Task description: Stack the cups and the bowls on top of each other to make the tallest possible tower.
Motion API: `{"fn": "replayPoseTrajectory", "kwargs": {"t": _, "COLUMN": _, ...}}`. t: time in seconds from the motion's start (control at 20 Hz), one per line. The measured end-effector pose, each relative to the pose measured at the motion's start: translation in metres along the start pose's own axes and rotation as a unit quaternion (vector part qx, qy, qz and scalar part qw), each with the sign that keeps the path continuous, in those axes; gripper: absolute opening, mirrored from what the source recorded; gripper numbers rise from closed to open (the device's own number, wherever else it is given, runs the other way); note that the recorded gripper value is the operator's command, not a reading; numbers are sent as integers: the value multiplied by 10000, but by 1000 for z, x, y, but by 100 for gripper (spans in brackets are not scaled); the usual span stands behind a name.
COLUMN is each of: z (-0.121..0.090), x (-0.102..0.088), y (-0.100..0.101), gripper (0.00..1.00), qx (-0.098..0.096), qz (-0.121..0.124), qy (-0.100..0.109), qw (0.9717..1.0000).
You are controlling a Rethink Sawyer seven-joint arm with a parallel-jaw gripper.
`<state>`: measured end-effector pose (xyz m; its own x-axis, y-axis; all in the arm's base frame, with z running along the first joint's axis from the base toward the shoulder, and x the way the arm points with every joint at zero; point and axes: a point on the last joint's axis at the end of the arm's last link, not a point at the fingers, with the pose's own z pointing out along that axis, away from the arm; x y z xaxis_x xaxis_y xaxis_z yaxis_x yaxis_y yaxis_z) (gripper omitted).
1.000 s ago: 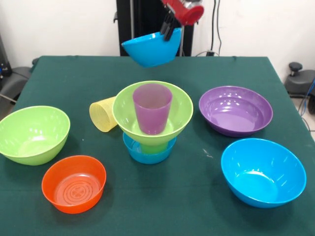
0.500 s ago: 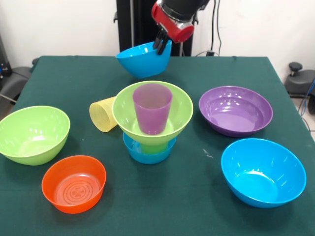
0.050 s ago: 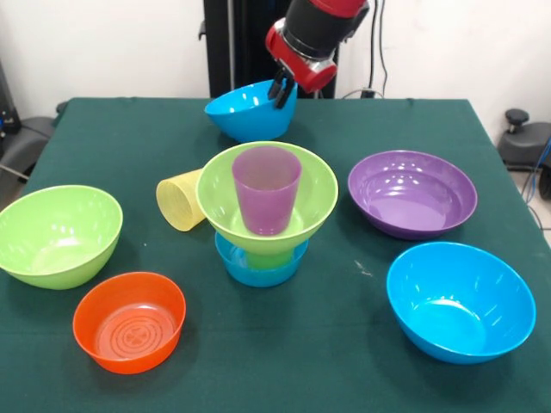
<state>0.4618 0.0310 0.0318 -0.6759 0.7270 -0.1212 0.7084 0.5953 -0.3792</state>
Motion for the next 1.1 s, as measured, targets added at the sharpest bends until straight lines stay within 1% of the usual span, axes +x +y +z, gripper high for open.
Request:
{"fn": "replayPoseTrajectory", "kwargs": {"t": 0.2, "z": 6, "x": 7, "y": 2, "gripper": 0, "qx": 27, "qz": -56, "qy": 64, "qw": 10000}}
{"fn": "replayPoseTrajectory", "kwargs": {"t": 0.4, "z": 6, "x": 10, "y": 5, "gripper": 0, "qx": -14, "qz": -98, "qy": 68, "qw": 9999}}
{"fn": "replayPoseTrajectory", "kwargs": {"t": 0.45, "z": 6, "x": 10, "y": 6, "gripper": 100, "qx": -51, "qz": -106, "qy": 61, "qw": 9999}}
{"fn": "replayPoseTrajectory", "kwargs": {"t": 1.1, "z": 7, "x": 9, "y": 10, "gripper": 100, "qx": -193, "qz": -100, "qy": 26, "qw": 9998}}
